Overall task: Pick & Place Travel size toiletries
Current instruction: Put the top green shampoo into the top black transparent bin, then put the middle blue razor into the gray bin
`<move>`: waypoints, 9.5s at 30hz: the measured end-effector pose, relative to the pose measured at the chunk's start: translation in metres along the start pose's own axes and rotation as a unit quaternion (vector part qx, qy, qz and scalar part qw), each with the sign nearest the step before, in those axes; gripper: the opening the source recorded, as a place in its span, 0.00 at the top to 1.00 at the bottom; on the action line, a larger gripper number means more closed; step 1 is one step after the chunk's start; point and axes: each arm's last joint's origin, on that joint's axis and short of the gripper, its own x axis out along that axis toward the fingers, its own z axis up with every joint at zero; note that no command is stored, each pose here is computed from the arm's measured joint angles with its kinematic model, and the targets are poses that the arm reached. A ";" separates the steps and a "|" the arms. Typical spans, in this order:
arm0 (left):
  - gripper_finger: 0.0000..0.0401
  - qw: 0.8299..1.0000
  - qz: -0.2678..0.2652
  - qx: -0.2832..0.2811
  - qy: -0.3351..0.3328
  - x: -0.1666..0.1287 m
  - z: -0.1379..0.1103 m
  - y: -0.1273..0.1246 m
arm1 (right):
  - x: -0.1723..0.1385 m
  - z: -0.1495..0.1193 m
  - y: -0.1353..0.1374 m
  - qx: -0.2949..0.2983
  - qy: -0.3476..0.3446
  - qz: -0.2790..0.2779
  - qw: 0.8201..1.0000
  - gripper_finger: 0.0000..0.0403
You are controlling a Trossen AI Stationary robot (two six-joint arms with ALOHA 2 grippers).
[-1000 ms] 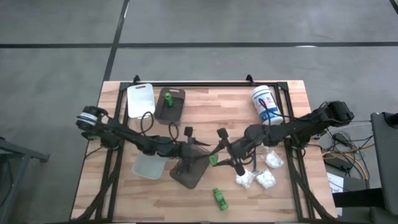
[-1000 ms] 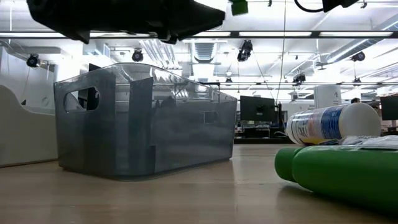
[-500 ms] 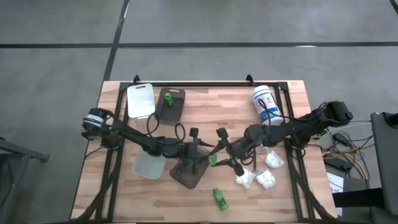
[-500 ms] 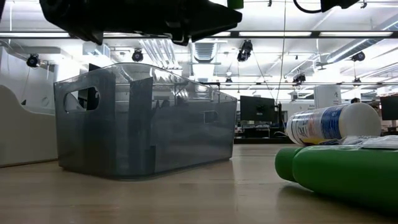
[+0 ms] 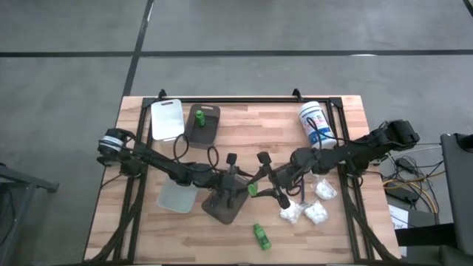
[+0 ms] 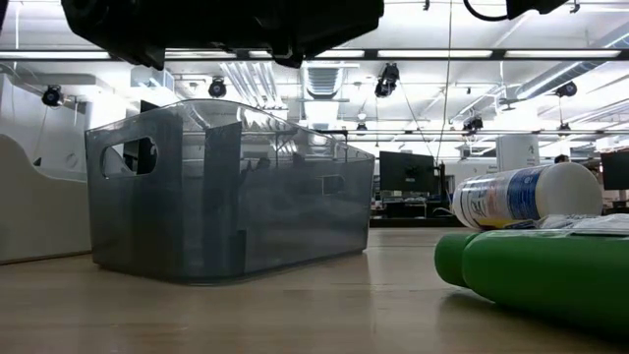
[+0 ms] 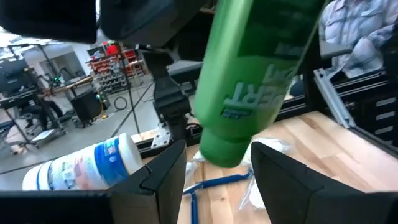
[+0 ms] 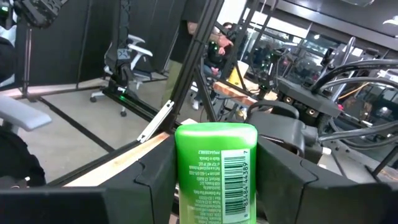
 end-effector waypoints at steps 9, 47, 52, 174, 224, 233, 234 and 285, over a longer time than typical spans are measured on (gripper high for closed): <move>0.54 1.000 -0.015 -0.003 -0.014 0.000 0.002 -0.001 | 0.000 0.000 0.000 0.000 0.000 0.000 1.000 0.56; 0.73 0.985 -0.041 -0.070 0.153 -0.060 0.054 0.026 | -0.012 -0.011 -0.005 0.061 0.096 0.002 0.994 0.39; 0.76 0.988 -0.026 -0.065 0.138 -0.087 0.061 0.035 | -0.015 -0.011 -0.006 0.073 0.118 -0.028 0.990 0.35; 0.67 0.560 0.182 -0.206 0.782 -0.074 -0.032 0.237 | -0.040 -0.031 0.004 0.134 0.284 -0.053 0.948 0.45; 0.66 0.862 0.248 -0.155 0.413 -0.168 0.115 0.174 | -0.043 -0.036 0.007 0.174 0.307 -0.059 0.934 0.33; 0.66 0.930 0.169 -0.162 0.284 -0.180 0.090 0.138 | -0.048 -0.042 0.010 0.191 0.350 -0.055 0.915 0.42; 0.66 0.934 0.159 -0.164 0.275 -0.180 0.087 0.134 | -0.050 -0.044 0.011 0.200 0.362 -0.056 0.909 0.43; 0.68 0.983 -0.028 -0.103 0.152 -0.124 0.051 0.013 | -0.089 -0.127 0.048 0.253 0.621 -0.098 0.736 0.77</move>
